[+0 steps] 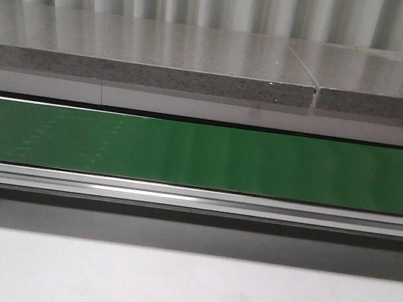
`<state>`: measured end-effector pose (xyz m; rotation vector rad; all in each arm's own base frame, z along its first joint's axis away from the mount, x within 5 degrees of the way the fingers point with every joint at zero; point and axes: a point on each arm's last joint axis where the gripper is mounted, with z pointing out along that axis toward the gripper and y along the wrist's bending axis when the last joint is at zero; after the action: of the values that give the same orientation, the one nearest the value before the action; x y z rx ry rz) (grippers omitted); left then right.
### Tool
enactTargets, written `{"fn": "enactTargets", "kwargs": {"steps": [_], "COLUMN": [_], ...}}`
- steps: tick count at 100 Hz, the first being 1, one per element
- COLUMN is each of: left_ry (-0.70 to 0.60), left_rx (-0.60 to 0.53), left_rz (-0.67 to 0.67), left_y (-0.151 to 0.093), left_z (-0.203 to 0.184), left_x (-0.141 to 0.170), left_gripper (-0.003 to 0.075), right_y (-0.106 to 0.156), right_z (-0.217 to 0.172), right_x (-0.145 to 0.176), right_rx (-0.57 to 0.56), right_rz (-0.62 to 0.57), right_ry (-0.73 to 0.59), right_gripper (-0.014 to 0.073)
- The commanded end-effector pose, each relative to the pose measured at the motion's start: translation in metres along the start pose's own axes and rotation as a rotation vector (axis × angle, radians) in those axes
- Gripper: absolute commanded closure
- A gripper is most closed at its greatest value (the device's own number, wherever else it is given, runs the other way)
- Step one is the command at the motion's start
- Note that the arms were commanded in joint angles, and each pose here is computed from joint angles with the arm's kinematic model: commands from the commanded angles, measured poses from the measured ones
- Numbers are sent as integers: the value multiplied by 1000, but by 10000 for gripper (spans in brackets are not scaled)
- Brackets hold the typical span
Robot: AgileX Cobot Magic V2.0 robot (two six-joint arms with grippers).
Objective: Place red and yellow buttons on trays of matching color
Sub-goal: 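Grasp another red push-button from the cluster with the left gripper, then set the red button on the green belt and open the left gripper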
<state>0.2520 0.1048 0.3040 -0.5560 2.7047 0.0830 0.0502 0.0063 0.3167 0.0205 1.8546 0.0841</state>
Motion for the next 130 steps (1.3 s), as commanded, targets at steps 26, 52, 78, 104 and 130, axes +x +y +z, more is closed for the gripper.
{"fn": "enactTargets", "kwargs": {"steps": [26,52,78,104,130], "left_ry": [-123,-89,-69,-91,-152], "left_rx": [81,126,135,145,170], "left_rz": [152,257,305,299,279], "left_y": [-51,-91,-109,-110,-112], "left_z": [-25,-1,18,19,0], "left_x": [-20,-32,-37,-39,-49], "left_gripper": [552,552,510,232,239], "right_y": [0,0,0,0,0], "right_z": [-2,-2,-2,-2,-2], "right_x": [-12,-12,-12,-12,-12], "right_rx": [5,5,5,5,5], "right_rz": [-8,-8,-8,-8,-8], "right_ry": [-79,-79,-79,-79,-79], "right_gripper": [684,684,684,684,684]}}
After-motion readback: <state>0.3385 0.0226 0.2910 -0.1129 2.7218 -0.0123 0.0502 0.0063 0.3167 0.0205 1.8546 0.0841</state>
